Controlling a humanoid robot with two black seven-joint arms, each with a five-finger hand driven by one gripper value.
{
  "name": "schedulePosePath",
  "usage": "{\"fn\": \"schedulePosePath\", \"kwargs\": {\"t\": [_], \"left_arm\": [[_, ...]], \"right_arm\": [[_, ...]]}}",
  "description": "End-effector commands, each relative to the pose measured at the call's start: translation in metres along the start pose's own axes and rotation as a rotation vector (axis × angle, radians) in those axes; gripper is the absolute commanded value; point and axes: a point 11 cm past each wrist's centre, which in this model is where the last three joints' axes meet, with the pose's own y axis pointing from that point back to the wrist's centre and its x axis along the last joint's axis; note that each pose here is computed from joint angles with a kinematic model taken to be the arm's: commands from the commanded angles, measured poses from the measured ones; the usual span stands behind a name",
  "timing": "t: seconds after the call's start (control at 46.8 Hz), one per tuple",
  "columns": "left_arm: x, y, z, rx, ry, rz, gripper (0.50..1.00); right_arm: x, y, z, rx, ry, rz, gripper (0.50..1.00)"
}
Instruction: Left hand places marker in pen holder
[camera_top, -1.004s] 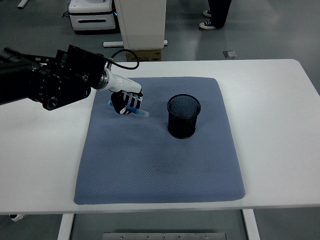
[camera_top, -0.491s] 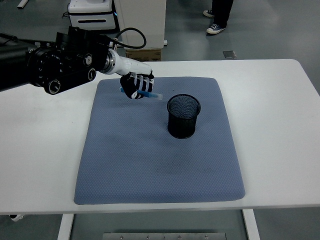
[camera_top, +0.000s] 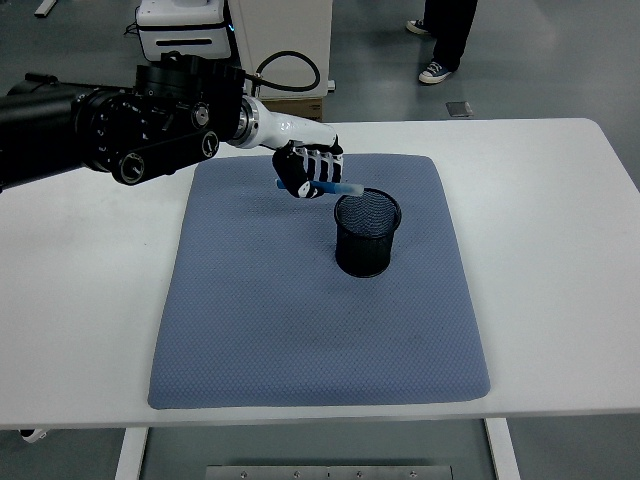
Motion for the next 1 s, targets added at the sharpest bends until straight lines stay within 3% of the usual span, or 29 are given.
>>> {"fn": "schedulePosePath", "kwargs": {"t": [0.0,0.983], "left_arm": [[0.0,-0.003,0.008,-0.016,-0.003,-0.001,0.5],[0.008,-0.017,0.068,-0.161,0.177,0.024,0.5]], "right_arm": [[0.0,0.0,0.0,0.0,0.0,0.0,1.0],[0.0,0.0,0.0,0.0,0.0,0.0,1.0]]}}
